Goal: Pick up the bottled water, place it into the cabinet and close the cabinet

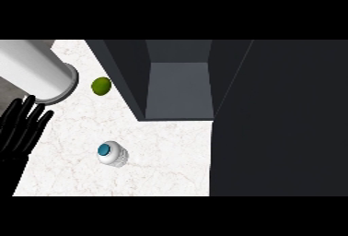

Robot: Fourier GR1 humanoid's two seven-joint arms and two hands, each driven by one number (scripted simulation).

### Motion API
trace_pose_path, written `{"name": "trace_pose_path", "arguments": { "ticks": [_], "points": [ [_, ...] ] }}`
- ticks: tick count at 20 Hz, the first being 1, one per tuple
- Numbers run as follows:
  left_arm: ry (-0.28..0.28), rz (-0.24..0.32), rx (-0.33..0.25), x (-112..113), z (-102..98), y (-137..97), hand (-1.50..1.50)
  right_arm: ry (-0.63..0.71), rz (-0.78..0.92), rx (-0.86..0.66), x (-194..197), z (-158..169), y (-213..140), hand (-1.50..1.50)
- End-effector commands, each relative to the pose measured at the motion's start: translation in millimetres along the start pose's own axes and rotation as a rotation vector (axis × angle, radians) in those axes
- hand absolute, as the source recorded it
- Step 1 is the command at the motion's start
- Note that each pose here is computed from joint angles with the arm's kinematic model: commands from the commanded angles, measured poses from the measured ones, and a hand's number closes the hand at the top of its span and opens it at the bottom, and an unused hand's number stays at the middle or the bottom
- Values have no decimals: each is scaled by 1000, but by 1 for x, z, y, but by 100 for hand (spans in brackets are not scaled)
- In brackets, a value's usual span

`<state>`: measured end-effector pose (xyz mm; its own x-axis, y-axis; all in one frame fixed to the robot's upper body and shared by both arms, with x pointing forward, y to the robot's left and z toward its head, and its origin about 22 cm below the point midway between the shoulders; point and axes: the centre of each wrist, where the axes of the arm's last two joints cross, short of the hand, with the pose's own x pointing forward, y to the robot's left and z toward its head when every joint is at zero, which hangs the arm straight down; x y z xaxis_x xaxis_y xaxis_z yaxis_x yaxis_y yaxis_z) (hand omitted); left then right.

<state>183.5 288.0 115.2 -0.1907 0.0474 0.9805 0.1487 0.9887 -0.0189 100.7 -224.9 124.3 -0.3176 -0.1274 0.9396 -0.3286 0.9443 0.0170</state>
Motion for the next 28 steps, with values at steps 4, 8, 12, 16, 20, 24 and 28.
{"name": "trace_pose_path", "arguments": {
  "ticks": [4, 8, 12, 16, 20, 24, 28],
  "points": [
    [84, 2, 20, -35, -4, 0, -150, -32, 14, 12, 54, 26, 14, -150],
    [134, 0, 23, -72, 2, 14, -150, -31, 31, 3, 47, 27, 18, -150],
    [228, 45, 17, -90, -6, 29, -150, -28, 33, 34, 51, 37, 14, -150],
    [273, 119, 24, -140, -4, 16, -150, -35, 26, 11, 40, 41, 16, -150],
    [280, 116, 48, -159, -8, 41, -150, -29, 34, 7, 51, 46, 19, -150],
    [311, 104, 21, -198, -10, 29, -150, -31, 21, 2, 44, 49, 22, -150],
    [312, 161, -4, -232, 16, 25, -150, -32, 0, 5, 35, 50, 31, -150]
  ]
}}
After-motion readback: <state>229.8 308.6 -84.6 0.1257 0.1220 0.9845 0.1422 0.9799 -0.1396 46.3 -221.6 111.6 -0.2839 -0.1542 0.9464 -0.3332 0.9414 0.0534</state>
